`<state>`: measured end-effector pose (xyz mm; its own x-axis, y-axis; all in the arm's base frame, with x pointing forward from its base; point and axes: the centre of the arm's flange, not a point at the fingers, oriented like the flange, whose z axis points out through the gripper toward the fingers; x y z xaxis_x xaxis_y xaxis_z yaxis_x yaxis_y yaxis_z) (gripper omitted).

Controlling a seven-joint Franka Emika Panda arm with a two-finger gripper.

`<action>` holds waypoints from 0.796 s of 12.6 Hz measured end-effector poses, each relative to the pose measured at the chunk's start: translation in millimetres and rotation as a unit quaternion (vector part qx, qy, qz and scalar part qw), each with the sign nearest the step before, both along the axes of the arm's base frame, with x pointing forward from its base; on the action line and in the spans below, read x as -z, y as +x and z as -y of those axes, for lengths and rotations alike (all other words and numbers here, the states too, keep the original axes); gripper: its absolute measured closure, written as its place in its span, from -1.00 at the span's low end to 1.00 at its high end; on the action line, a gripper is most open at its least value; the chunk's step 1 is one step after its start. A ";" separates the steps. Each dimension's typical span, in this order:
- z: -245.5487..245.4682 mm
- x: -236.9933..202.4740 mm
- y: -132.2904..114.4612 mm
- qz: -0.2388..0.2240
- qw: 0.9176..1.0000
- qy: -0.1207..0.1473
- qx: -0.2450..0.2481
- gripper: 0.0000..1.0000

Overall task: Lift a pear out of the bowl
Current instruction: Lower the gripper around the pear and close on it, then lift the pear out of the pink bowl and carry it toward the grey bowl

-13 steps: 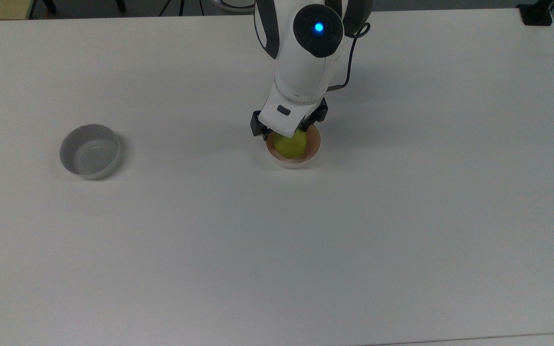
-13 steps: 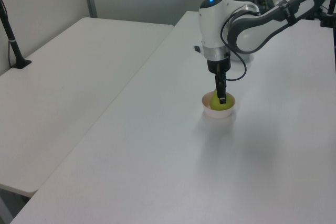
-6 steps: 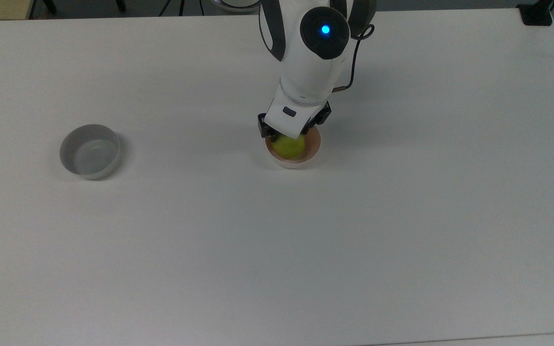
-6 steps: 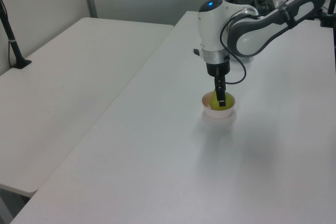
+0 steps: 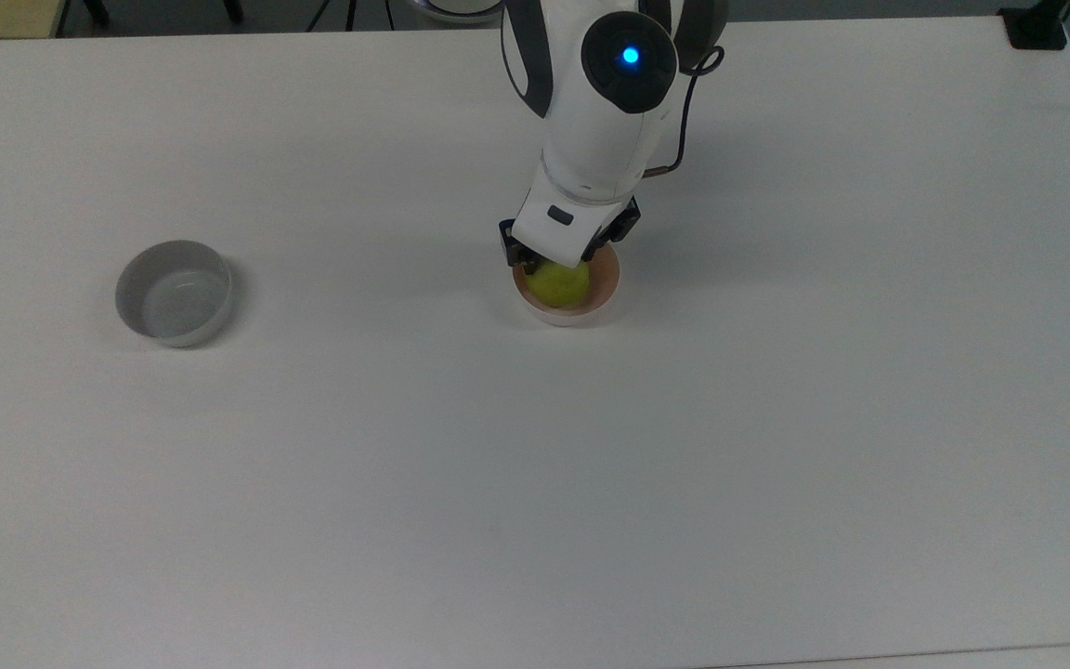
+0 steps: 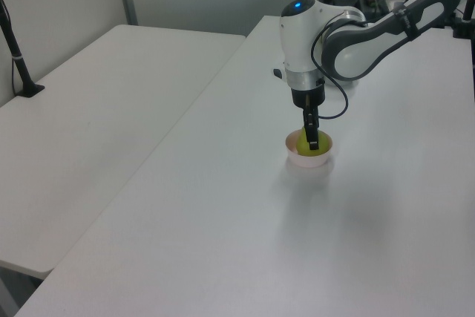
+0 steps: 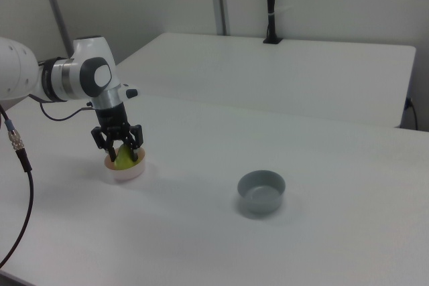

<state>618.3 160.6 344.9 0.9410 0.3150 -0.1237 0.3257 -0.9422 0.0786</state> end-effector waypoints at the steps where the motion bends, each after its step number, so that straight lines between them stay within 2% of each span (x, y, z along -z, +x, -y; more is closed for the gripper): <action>1: 0.0 0.0 0.0 0.000 1.000 0.000 0.000 -0.34; 10: 0.6 -20.1 -1.2 0.011 1.000 0.000 0.003 -0.33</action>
<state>617.1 160.0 365.0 0.9454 0.3091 -0.1027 0.3181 -0.9441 0.0866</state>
